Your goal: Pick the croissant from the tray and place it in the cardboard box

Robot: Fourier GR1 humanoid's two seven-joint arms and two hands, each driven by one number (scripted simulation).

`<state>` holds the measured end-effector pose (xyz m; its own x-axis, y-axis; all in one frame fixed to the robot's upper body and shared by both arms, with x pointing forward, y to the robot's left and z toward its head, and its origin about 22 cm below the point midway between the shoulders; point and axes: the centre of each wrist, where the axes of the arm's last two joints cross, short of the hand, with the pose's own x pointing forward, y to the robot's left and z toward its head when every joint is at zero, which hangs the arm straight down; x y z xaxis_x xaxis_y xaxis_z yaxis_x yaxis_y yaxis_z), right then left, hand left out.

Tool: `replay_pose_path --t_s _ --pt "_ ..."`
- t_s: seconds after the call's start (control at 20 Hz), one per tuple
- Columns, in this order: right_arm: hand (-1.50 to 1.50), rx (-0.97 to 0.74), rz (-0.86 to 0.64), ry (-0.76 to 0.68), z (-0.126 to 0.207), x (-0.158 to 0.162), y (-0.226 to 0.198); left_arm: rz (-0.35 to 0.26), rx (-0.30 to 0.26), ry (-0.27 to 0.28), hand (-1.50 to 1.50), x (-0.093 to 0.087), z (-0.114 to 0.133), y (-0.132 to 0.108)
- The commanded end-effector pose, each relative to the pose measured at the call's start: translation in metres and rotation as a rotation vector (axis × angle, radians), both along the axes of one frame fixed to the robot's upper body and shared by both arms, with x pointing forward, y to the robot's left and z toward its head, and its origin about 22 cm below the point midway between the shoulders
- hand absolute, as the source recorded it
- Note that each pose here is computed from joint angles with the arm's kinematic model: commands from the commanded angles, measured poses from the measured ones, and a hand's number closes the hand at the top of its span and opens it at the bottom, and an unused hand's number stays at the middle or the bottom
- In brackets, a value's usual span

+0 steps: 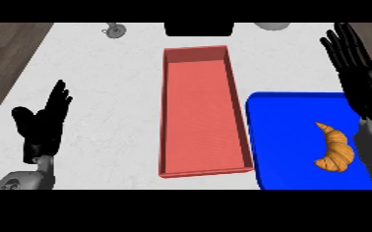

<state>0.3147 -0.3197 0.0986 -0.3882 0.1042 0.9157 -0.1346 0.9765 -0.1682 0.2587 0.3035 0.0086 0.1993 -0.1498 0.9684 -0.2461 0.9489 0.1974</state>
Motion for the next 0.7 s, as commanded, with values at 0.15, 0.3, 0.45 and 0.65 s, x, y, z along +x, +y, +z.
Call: replay_pose_path --t_s 0.15,0.3,0.45,0.65 --pt "-1.50 0.080 -0.283 -0.107 0.008 -0.014 -0.055 -0.070 0.166 -0.071 0.00 -0.001 0.017 0.004" --pt "-1.50 -0.441 -0.565 0.143 0.000 -0.043 -0.117 -0.083 0.176 -0.062 0.00 -0.005 0.014 0.002" --pt "-1.50 -0.033 -0.912 0.120 -0.057 -0.048 -0.097 -0.154 0.187 -0.052 0.00 -0.010 0.014 -0.010" --pt "-1.50 0.050 -0.922 0.013 -0.093 -0.073 -0.093 -0.157 0.171 -0.034 0.00 -0.024 -0.003 -0.023"
